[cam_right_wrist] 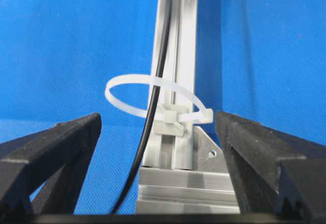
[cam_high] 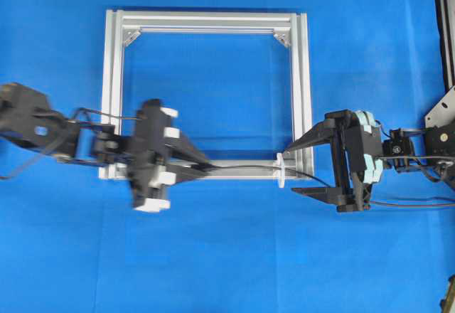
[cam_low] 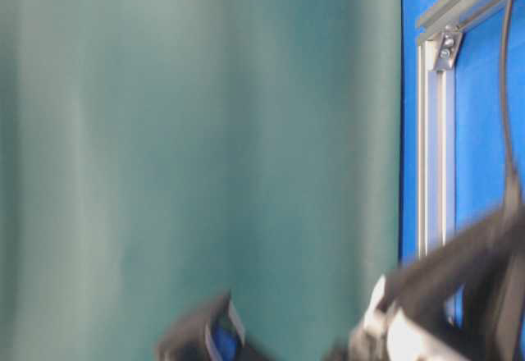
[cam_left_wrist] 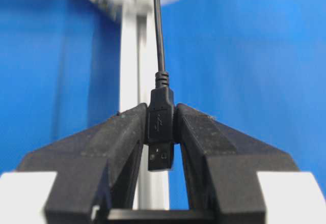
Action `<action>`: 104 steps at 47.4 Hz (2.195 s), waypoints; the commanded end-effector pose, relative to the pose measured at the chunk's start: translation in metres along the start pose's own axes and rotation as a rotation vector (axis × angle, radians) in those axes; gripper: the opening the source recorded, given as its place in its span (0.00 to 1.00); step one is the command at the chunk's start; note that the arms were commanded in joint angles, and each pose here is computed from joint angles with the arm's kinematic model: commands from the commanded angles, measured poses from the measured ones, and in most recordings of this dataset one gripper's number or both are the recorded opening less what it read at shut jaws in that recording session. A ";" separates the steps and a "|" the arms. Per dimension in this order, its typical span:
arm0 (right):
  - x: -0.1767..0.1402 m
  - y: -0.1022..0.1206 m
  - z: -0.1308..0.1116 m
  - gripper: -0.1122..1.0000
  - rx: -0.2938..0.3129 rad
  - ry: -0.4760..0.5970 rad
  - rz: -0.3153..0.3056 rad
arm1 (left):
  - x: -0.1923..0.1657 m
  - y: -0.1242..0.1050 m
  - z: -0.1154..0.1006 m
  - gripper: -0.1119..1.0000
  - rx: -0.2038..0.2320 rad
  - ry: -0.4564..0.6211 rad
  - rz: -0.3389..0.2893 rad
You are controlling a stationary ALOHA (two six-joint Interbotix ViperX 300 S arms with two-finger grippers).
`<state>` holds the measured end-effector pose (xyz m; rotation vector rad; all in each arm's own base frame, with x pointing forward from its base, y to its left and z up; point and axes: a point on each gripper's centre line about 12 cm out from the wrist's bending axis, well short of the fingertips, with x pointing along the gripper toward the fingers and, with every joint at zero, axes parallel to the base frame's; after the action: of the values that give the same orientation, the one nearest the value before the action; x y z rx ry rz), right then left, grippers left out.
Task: Insert the wire through the string loop located on the right side.
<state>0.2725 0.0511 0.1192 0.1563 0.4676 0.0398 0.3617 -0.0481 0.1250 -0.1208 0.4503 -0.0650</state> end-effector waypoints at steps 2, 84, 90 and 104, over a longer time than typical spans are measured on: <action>0.002 0.002 0.007 0.92 0.002 -0.024 0.006 | -0.032 0.001 -0.002 0.25 -0.007 -0.036 -0.008; -0.005 0.007 0.031 0.92 0.024 -0.061 0.025 | -0.121 0.006 -0.042 0.88 0.001 -0.008 -0.027; -0.015 0.005 0.042 0.92 0.038 -0.078 0.027 | -0.124 0.004 -0.030 0.88 0.005 -0.038 -0.034; -0.033 -0.001 0.058 0.92 0.054 -0.096 0.024 | -0.131 0.006 -0.016 0.88 -0.004 -0.058 -0.026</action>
<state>0.2679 0.0406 0.1756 0.2140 0.3969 0.0402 0.2331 -0.0335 0.1567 -0.1315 0.4234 -0.0878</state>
